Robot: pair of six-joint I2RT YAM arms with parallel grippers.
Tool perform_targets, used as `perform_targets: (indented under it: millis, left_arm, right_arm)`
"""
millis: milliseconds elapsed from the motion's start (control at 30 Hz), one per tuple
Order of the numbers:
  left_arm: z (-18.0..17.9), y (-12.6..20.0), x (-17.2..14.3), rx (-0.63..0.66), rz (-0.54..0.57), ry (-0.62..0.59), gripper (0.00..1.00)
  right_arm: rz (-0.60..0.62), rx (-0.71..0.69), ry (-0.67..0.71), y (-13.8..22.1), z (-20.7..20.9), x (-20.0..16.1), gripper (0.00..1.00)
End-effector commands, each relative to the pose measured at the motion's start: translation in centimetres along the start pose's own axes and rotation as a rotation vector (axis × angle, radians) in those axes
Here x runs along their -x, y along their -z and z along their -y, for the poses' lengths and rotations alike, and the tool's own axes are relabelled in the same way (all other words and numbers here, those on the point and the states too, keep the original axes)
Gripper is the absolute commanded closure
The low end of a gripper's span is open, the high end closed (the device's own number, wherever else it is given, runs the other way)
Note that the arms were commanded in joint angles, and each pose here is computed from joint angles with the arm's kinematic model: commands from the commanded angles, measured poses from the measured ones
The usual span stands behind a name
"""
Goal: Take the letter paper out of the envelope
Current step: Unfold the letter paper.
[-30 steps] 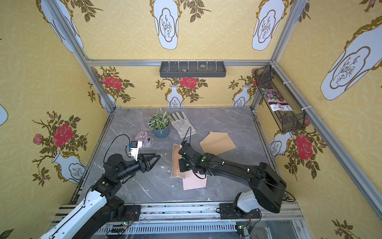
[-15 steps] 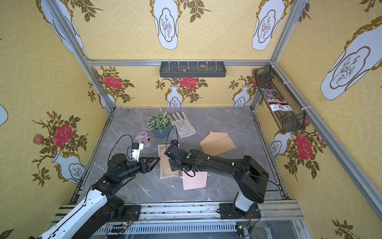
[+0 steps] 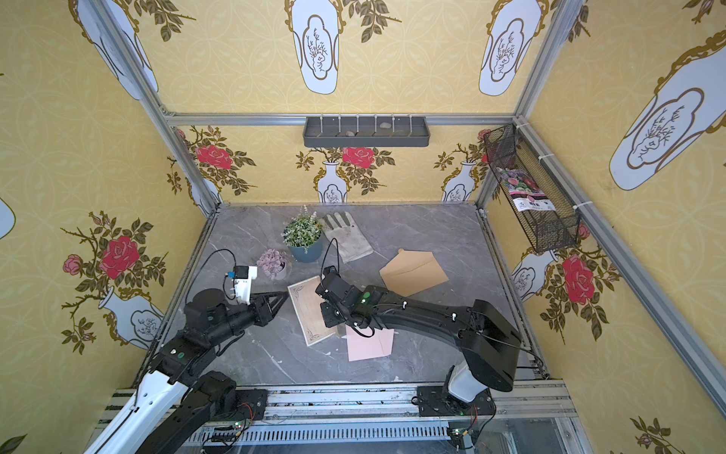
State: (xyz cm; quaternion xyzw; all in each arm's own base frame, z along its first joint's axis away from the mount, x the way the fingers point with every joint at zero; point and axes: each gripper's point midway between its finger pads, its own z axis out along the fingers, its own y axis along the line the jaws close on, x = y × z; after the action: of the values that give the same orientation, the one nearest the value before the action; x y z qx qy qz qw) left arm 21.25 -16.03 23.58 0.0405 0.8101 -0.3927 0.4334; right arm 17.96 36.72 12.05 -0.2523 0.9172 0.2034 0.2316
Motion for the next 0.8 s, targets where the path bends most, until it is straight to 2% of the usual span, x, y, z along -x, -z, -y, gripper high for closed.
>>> perform_targets:
  millis: [0, 133, 267, 433, 533, 767]
  left_arm:
    - [0.0, -0.2, -1.3, 0.005, -0.091, 0.006, 0.73]
    - [0.0, -2.6, -3.0, -0.089, -0.141, 0.093, 0.8]
    - [-2.5, -3.5, -5.2, -0.03, -0.137, 0.117, 0.87]
    - [-5.6, -4.6, -8.7, 0.012, -0.157, 0.157, 0.92]
    - [-7.1, -4.8, -10.0, 0.052, -0.164, 0.166, 0.93]
    - [-8.1, -4.7, -10.3, 0.095, -0.156, 0.15, 0.93]
  right_arm:
    - [-0.012, 0.028, 0.013, -0.5, -0.7, 0.0, 1.0]
    - [-0.016, 0.058, 0.017, -1.3, -1.7, 0.5, 1.0]
    - [-0.019, 0.1, 0.007, -1.8, -1.9, 0.4, 1.0]
    - [0.001, 0.316, -0.063, -2.0, -2.5, 0.8, 1.0]
    - [-0.004, 0.334, -0.075, -2.6, -2.3, 0.8, 1.0]
    - [0.019, 0.523, -0.119, -2.4, -3.1, 1.6, 1.0]
